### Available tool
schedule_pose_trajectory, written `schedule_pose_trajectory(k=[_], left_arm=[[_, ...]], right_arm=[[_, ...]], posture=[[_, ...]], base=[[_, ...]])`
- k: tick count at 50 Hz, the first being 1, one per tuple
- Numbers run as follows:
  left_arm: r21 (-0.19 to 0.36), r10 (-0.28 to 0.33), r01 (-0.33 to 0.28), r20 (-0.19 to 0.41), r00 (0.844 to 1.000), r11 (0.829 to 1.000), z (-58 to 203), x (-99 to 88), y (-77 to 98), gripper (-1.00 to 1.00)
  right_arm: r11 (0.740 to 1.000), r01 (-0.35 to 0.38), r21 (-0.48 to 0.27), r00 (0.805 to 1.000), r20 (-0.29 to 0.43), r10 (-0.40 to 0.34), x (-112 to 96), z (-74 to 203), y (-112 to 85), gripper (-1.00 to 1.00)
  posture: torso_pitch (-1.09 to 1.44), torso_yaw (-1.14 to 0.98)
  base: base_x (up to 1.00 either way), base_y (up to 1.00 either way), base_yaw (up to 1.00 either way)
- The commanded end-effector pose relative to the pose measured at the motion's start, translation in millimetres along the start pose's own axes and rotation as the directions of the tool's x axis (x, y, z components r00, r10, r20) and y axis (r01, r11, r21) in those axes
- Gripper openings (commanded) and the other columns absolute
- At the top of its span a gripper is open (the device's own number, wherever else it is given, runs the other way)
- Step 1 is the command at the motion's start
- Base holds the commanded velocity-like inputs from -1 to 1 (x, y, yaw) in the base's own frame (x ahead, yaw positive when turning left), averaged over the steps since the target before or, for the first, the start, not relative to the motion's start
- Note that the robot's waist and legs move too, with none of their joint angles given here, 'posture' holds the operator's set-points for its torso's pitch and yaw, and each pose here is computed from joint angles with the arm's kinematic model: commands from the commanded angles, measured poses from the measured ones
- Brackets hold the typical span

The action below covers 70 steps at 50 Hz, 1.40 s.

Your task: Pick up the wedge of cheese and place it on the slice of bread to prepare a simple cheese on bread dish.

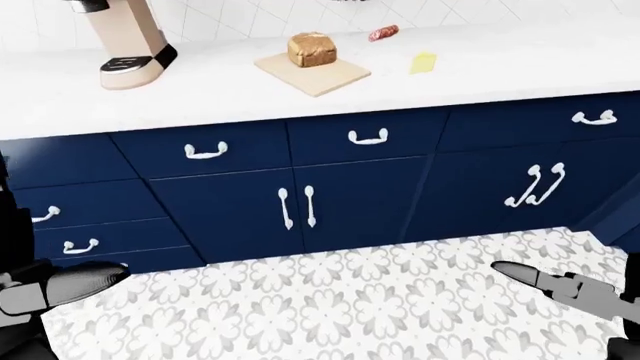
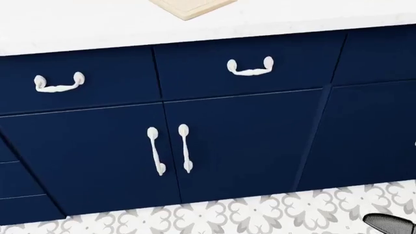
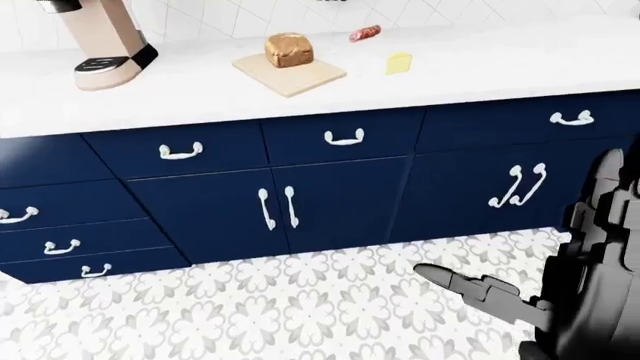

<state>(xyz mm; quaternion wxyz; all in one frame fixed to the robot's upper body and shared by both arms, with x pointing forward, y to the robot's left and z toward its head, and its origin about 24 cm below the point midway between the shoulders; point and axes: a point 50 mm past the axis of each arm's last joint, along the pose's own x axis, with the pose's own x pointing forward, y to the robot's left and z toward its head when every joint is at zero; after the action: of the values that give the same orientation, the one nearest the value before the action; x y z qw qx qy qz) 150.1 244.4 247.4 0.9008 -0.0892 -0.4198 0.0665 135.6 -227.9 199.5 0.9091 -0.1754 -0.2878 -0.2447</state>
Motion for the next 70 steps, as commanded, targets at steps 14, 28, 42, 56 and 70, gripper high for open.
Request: schedule_pose_trajectory(k=[14,28,42,56,70], left_arm=[[0.005,-0.017,0.017,0.035,0.999,1.0,5.8,-0.1,-3.2,1.0],[0.008,-0.015,0.015,0.034,0.999,1.0,5.0,-0.2,-2.4,1.0],[0.013,-0.018,0.017,0.033,0.999,1.0,4.0,-0.7,-2.9,1.0],[0.014,-0.017,0.017,0.034,0.999,1.0,4.9,-0.5,-3.2,1.0],[0.014,-0.018,0.018,0.034,0.999,1.0,4.8,-1.1,-3.6,1.0]], right_arm=[[0.995,-0.01,-0.102,0.999,0.03,0.013,4.4,5.3,7.1,1.0],[0.997,-0.039,-0.067,0.999,0.019,0.04,5.0,3.6,10.4,1.0],[0.996,-0.058,-0.066,0.998,0.021,0.06,5.1,3.9,12.0,1.0],[0.995,-0.086,-0.055,0.996,0.022,0.087,4.8,3.4,14.9,1.0],[0.995,-0.078,-0.058,0.997,0.01,0.079,5.1,1.4,15.6,1.0]], posture=[[0.0,0.0],[0.0,0.0],[0.0,0.0],[0.0,0.0],[0.0,0.0]], base=[[0.28,0.0,0.0],[0.17,0.0,0.0],[0.06,0.0,0.0],[0.06,0.0,0.19],[0.07,0.0,0.32]])
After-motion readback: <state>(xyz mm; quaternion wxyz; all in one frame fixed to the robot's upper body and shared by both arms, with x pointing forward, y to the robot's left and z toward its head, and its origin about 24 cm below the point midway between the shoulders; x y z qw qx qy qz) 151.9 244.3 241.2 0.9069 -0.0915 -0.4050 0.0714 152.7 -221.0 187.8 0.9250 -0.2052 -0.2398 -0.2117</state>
